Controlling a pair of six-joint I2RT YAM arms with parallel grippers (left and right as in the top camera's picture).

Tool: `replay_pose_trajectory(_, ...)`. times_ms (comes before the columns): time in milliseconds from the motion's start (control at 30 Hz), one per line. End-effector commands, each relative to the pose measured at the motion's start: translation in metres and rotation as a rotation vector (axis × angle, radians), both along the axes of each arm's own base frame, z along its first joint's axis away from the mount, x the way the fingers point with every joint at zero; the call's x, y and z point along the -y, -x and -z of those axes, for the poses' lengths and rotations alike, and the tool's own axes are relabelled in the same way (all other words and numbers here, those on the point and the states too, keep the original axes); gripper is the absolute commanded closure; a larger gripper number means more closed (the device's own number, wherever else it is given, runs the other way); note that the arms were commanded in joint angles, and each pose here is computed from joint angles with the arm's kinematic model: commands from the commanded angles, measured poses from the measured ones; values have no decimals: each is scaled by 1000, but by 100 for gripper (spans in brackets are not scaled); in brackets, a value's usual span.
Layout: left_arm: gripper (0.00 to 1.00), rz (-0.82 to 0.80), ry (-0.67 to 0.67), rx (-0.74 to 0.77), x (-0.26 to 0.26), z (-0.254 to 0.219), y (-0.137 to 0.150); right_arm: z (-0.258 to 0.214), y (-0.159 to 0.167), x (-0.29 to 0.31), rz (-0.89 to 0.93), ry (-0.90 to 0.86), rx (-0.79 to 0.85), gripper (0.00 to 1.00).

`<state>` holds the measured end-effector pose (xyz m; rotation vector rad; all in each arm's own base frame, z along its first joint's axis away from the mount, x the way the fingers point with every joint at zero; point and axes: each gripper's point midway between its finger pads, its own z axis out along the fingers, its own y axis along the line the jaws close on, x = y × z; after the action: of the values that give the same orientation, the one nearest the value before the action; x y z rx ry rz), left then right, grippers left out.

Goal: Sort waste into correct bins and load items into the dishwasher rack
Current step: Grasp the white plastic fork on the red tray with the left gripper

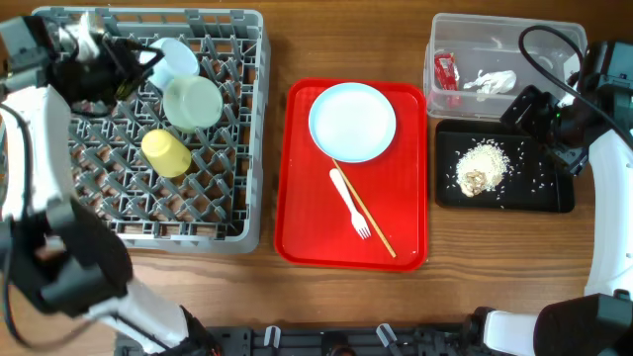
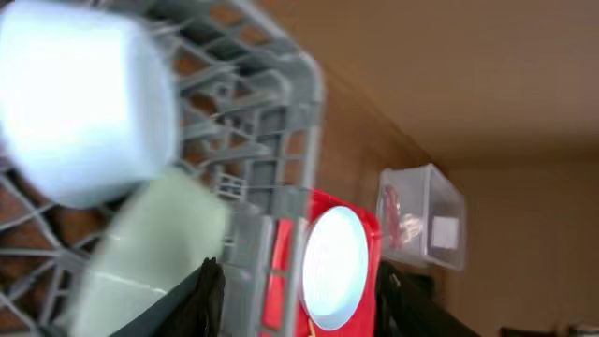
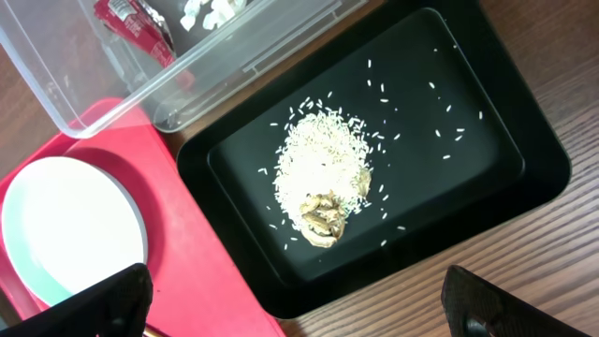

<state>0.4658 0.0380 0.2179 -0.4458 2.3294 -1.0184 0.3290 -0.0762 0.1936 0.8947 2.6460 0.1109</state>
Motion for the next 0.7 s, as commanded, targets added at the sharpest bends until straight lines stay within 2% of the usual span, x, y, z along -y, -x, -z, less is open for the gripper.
replay_pose_trajectory(0, 43, 73, -202, 39, 53, -30, 19, -4, -1, -2, -32, 0, 14, 0)
replay_pose_trajectory(33, 39, 110, -226, 3, 73, -25, 28, -4, -1, -2, -35, 1, 14, 0)
replay_pose_trajectory(200, 38, 288, -308, -216, 157, 16, 74, -4, -1, -2, -41, 3, 13, 0)
replay_pose_trajectory(333, 35, 254, -397, -459, 201, 57, 108, -4, 0, -2, -41, 2, 12, 0)
replay_pose_trajectory(500, 35, 225, -520, -594, 253, 101, 138, -4, 0, -2, -41, 1, 9, 0)
replay_pose_trajectory(667, 38, 234, -575, -689, 290, 145, 167, -3, 2, -2, -42, 0, 3, 0)
